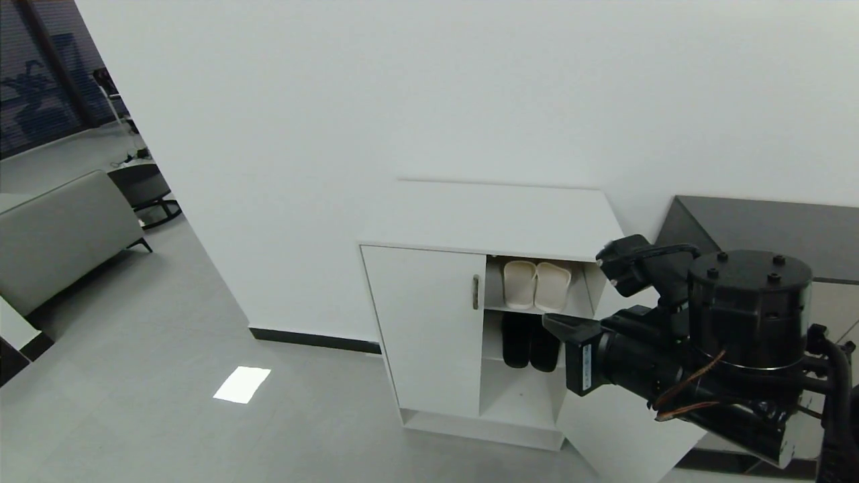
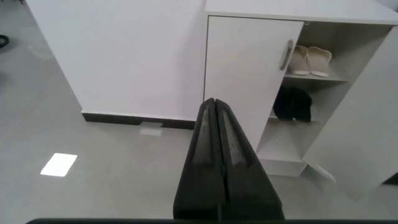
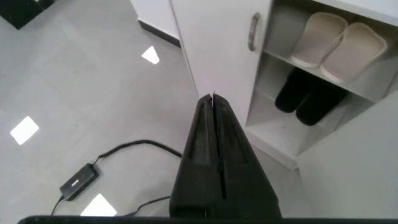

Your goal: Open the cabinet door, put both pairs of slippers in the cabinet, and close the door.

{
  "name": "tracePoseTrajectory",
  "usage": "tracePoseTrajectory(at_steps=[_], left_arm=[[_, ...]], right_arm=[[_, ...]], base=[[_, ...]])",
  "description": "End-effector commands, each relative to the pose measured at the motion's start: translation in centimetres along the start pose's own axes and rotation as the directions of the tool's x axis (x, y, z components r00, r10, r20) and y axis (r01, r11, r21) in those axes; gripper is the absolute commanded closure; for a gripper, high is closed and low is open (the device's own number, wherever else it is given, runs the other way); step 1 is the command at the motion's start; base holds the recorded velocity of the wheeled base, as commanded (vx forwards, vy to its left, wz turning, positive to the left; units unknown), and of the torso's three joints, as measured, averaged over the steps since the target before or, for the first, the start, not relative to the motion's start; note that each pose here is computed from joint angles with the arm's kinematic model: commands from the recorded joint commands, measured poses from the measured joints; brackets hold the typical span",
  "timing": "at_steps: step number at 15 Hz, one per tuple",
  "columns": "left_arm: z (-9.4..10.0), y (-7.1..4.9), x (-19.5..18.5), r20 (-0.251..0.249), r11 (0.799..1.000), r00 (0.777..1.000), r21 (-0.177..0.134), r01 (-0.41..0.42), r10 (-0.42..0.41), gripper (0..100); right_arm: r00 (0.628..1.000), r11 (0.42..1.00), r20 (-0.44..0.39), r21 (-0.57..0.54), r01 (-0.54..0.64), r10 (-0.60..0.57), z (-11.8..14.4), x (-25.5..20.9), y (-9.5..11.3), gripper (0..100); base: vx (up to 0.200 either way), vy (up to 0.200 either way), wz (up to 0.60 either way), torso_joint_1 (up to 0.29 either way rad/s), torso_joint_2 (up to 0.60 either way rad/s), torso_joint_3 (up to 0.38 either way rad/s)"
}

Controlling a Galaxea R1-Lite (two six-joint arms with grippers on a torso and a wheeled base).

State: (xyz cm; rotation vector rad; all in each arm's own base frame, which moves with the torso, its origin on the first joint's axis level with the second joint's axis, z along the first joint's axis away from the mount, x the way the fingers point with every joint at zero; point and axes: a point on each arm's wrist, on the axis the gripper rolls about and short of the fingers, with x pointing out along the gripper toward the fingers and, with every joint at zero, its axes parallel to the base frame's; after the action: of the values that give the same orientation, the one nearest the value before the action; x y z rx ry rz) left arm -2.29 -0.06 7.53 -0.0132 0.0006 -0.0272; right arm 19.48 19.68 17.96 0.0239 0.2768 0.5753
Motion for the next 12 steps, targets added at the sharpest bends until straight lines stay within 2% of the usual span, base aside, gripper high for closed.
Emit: tracePoseTrajectory(at_steps=[1,5,12], left_arm=[[0.00,0.00,0.01,-0.001,1.000,1.000,-0.001,0.000,0.000,100],[0.00,0.00,0.01,-0.001,1.000,1.000,-0.001,0.000,0.000,100],[0.00,0.00,0.01,-0.001,1.000,1.000,-0.001,0.002,-0.002,100]], right_arm=[[1.000,1.000,0.006,0.001,0.003,-0.003,-0.14,-0.02,-0.17,100],[1.000,1.000,0.009,0.002,0.008,-0.008,-0.14,0.12,-0.31,100],[1.000,0.999,0.004,-0.016,0.027,-0.027,-0.61,0.77,-0.67,100]], base=[[0.000,0.000,-0.60,0.002,0.00,0.007],[0.000,0.000,-0.60,0.004,0.00,0.001],[0.000,0.000,0.00,0.000,0.00,0.000]])
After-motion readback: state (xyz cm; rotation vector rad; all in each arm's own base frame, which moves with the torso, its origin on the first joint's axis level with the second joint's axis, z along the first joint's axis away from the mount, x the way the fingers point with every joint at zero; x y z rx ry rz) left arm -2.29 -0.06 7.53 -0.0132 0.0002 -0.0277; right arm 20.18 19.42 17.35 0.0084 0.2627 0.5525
